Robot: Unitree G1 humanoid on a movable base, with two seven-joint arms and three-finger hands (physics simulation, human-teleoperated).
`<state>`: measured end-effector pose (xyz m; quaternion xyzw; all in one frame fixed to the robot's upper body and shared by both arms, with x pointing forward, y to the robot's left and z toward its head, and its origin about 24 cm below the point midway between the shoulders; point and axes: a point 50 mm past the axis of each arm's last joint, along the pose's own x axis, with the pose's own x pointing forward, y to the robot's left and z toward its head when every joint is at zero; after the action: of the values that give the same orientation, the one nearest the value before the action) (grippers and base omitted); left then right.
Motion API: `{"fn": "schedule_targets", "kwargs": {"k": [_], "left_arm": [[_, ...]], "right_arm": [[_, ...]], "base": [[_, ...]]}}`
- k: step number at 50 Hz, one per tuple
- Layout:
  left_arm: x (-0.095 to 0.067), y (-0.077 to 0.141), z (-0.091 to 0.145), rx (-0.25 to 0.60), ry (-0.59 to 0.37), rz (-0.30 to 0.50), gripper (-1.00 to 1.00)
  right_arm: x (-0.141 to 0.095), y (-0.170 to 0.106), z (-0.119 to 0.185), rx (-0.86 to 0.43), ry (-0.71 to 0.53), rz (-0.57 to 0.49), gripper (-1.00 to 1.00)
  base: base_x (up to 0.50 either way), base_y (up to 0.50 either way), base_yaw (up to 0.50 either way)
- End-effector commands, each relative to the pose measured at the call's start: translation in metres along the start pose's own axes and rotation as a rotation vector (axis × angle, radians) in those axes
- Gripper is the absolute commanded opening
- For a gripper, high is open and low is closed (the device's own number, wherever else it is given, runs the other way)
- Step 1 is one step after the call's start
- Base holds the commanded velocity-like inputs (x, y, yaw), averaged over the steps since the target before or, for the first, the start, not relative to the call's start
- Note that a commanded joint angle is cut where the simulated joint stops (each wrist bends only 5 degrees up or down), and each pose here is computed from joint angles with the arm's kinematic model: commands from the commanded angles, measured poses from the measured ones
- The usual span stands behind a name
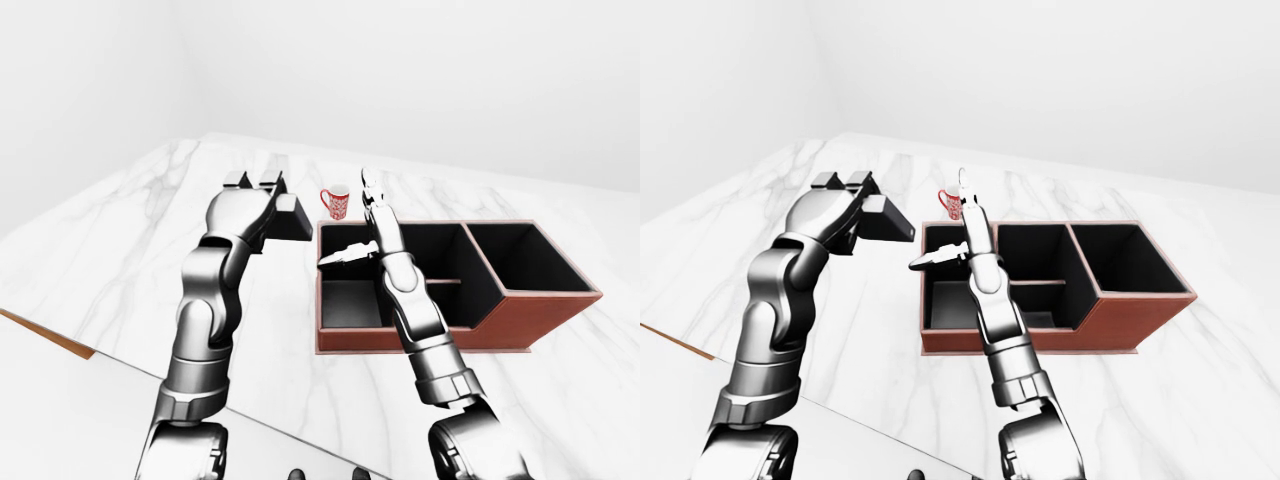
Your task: Pick up the book and place it in the right compartment of the caddy.
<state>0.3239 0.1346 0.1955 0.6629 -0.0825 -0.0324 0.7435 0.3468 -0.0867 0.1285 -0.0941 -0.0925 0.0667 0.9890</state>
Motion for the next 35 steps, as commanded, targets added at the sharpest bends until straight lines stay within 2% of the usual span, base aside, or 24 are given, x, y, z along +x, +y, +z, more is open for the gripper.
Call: {"fn": "schedule_targets", "kwargs": {"k": [1, 2, 5, 16, 17, 18, 24, 25, 26, 27, 28, 29, 34, 35], "left_arm": [[-0.001, 0.008, 0.004, 0.037, 0.011, 0.041, -1.0], [-0.001, 0.008, 0.004, 0.037, 0.012, 0.041, -1.0], [-0.002, 0.007, 0.004, 0.038, 0.012, 0.04, -1.0], [-0.006, 0.007, 0.006, 0.04, 0.01, 0.036, -1.0], [-0.006, 0.007, 0.006, 0.041, 0.01, 0.036, -1.0], [-0.006, 0.007, 0.006, 0.041, 0.01, 0.036, -1.0], [-0.009, 0.005, 0.008, 0.036, 0.004, 0.032, -1.0], [-0.009, 0.005, 0.009, 0.034, 0.003, 0.031, -1.0], [-0.01, 0.005, 0.009, 0.034, 0.002, 0.032, -1.0], [-0.01, 0.005, 0.009, 0.035, 0.003, 0.031, -1.0], [-0.01, 0.005, 0.009, 0.033, 0.004, 0.03, -1.0], [-0.01, 0.005, 0.009, 0.034, 0.004, 0.028, -1.0], [-0.011, 0.004, 0.009, 0.034, 0.005, 0.026, -1.0], [-0.011, 0.004, 0.009, 0.034, 0.005, 0.026, -1.0]], "right_arm": [[0.002, 0.014, 0.007, -0.004, -0.019, 0.028, 1.0], [0.001, 0.016, -0.003, -0.006, 0.021, 0.029, 1.0], [0.003, 0.017, 0.01, -0.006, -0.027, 0.035, 1.0], [0.006, 0.026, 0.015, -0.01, -0.036, 0.058, 1.0], [0.005, 0.03, -0.002, -0.016, 0.03, 0.06, 1.0], [0.008, 0.029, 0.015, -0.015, -0.033, 0.062, 1.0], [0.008, 0.033, 0.017, -0.006, -0.04, 0.069, 1.0], [0.007, 0.035, 0.015, -0.007, -0.029, 0.071, 1.0], [0.006, 0.038, 0.0, -0.012, 0.031, 0.072, 1.0], [0.008, 0.037, 0.016, -0.009, -0.028, 0.076, 1.0], [0.006, 0.04, 0.001, -0.013, 0.028, 0.077, 1.0], [0.009, 0.038, 0.016, -0.005, -0.026, 0.077, 1.0], [0.01, 0.042, 0.018, 0.003, -0.03, 0.081, 1.0], [0.008, 0.045, 0.003, -0.002, 0.03, 0.083, 1.0]], "base": [[0.0, 0.0, 0.0], [0.0, 0.0, 0.0], [0.0, 0.0, 0.0], [0.0, 0.0, 0.0], [0.0, 0.0, 0.0], [0.0, 0.0, 0.0], [0.0, 0.0, 0.0], [0.0, 0.0, 0.0], [0.0, 0.0, 0.0], [0.0, 0.0, 0.0], [0.0, 0.0, 0.0], [0.0, 0.0, 0.0], [0.0, 0.0, 0.0], [0.0, 0.0, 0.0]]}}
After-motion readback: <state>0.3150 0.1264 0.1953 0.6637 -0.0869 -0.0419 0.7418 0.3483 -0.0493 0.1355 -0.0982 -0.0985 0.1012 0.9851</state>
